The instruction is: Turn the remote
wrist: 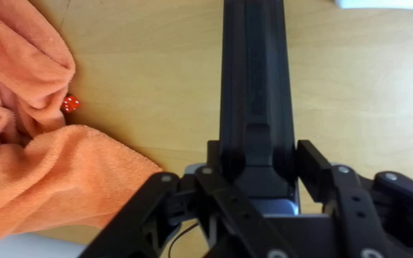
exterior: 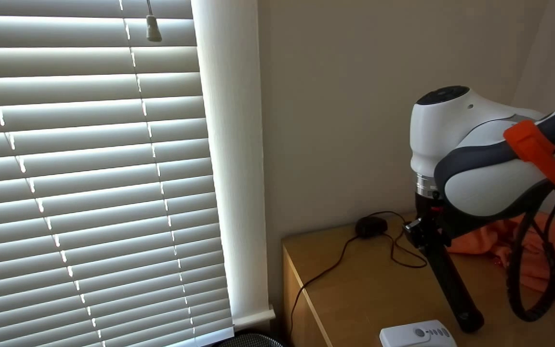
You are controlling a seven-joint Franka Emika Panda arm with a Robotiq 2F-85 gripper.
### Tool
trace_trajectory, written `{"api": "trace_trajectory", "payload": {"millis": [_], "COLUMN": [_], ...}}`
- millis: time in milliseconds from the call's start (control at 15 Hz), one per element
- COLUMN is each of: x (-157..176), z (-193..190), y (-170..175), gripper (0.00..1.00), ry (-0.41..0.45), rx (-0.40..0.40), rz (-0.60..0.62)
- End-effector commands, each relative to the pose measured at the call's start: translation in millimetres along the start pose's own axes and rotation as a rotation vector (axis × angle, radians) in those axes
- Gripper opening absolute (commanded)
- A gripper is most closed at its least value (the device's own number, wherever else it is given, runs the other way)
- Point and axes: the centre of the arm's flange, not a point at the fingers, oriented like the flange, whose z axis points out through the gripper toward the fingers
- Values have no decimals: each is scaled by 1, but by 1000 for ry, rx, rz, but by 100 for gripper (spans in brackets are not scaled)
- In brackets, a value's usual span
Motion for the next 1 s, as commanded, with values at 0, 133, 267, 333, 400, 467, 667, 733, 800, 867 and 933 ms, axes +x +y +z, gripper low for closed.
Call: {"api": "trace_trajectory", "payload": {"millis": [0, 133, 267, 333, 400, 467, 667, 733, 800, 867, 933], "x": [-20, -18, -15, -14, -13, -13, -15, -16, -17, -16, -15], "z": [-10, -14, -14, -13, -12, -10, -9, -10, -10, -9, -7], "y": [5, 7, 8, 8, 8, 8, 11, 12, 12, 12, 12], "gripper": [30, 30, 30, 30, 30, 30, 30, 30, 30, 30, 30], "ry": [52, 80, 112, 129, 143, 153, 172, 184, 191, 201, 205], "rx": [-91, -141, -182, -201, -223, -243, -312, -339, -365, -401, -423], "rz": [165, 260, 354, 403, 450, 494, 637, 679, 718, 759, 809]}}
